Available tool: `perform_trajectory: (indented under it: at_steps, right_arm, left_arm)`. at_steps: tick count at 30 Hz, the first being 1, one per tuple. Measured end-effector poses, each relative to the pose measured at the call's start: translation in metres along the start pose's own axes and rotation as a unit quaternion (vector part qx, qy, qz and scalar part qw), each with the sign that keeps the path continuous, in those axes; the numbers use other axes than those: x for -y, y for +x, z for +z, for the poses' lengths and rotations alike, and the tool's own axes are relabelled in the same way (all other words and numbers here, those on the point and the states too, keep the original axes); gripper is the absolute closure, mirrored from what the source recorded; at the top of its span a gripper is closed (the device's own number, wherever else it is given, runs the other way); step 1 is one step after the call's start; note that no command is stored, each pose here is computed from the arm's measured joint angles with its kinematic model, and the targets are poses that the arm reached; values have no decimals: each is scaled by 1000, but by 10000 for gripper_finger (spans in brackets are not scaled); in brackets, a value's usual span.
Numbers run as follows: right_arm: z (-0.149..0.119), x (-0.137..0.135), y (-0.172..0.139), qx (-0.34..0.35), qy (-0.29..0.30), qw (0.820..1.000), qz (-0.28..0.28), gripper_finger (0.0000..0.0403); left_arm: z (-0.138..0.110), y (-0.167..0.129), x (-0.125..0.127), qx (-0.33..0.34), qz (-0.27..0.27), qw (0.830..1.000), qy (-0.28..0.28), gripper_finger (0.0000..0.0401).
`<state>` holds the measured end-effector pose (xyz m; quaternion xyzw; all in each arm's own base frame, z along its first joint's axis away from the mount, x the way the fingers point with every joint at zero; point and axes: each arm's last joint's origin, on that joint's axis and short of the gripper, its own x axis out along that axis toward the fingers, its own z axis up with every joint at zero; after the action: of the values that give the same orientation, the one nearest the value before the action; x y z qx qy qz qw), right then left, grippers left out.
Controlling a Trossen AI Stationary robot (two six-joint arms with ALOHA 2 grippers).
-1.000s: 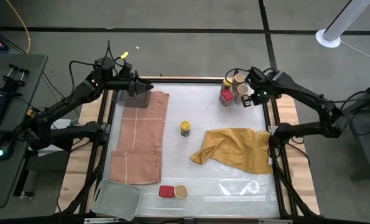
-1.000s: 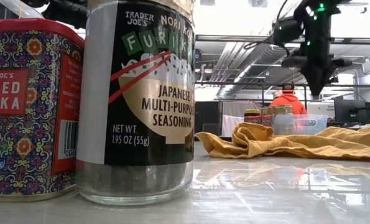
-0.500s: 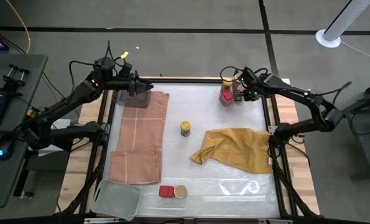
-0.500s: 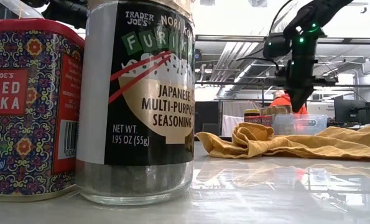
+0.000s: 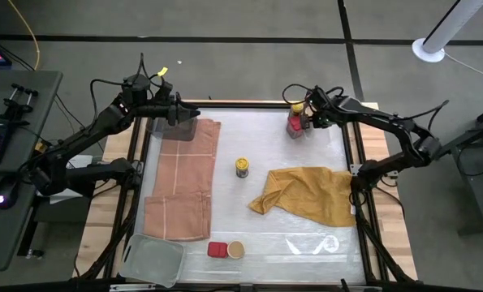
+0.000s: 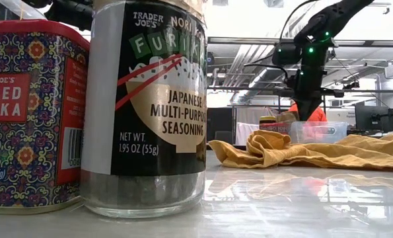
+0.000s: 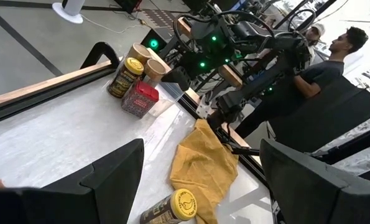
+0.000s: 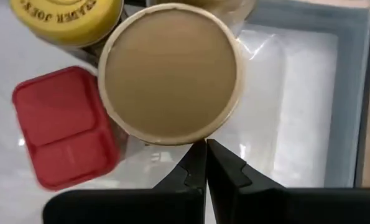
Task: Sort spices by type
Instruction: Put the right gold seasoning bottle into the transparent bin, then put the gold seasoning bottle into the transparent bin
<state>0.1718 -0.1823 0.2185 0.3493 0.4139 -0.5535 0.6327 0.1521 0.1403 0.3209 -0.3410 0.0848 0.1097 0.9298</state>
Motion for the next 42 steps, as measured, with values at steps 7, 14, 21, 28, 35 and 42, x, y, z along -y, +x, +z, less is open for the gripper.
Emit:
perform_trajectory:
  at_steps: [7, 14, 21, 28, 35, 42]
  right_arm:
    - [4, 1, -13, -8, -50, 999, -12, 402]
    - [15, -1, -57, 27, -109, 994, 11, 403]
    - [25, -6, -94, 133, -96, 983, 79, 403]
    - [31, -18, -102, 168, -127, 961, 180, 403]
    - [14, -52, -121, 122, -187, 891, 395, 403]
    - [-56, -113, -170, 96, -211, 815, 531, 403]
  left_arm:
    - [0, 0, 0, -1, -2, 1000, 1, 95]
    - [-2, 2, 4, -12, -18, 1000, -6, 95]
    - [-21, 22, 45, -72, -101, 991, 59, 95]
    - [-52, 35, 93, -138, 3, 939, 314, 95]
    - [-74, 39, 117, -154, 38, 946, 281, 95]
    - [-102, 26, 127, -241, 44, 939, 240, 131]
